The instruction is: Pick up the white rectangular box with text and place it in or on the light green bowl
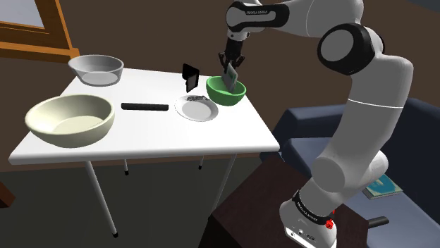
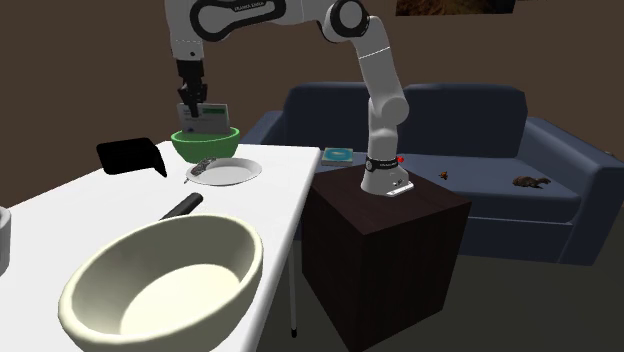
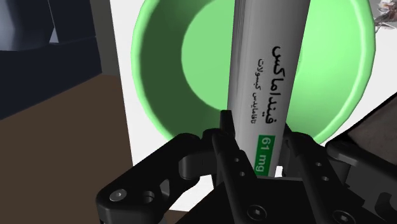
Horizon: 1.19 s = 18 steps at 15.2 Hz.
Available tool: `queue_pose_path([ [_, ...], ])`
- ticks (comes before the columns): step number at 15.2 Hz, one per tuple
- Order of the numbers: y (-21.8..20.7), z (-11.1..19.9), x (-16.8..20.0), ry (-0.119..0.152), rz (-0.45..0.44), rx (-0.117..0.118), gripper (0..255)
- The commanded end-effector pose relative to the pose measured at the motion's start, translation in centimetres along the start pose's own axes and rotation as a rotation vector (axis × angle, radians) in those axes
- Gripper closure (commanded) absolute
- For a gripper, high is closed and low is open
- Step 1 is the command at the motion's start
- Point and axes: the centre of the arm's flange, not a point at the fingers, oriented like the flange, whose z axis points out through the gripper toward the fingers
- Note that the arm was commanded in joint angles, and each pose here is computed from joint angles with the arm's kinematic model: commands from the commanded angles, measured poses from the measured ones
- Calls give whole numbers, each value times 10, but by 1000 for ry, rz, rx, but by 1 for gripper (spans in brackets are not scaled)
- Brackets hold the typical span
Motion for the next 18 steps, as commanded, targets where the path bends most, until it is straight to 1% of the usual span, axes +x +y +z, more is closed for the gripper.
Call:
queue_pose_path([
  [1, 0, 0, 0, 1, 0, 0, 255],
  [2, 0, 0, 0, 1, 0, 0, 255],
  [3, 0, 0, 0, 1, 0, 0, 0],
  [8, 0, 0, 0, 1, 0, 0, 0],
  [12, 0, -50, 0, 1, 0, 0, 0],
  [18, 0, -50, 0, 1, 0, 0, 0],
])
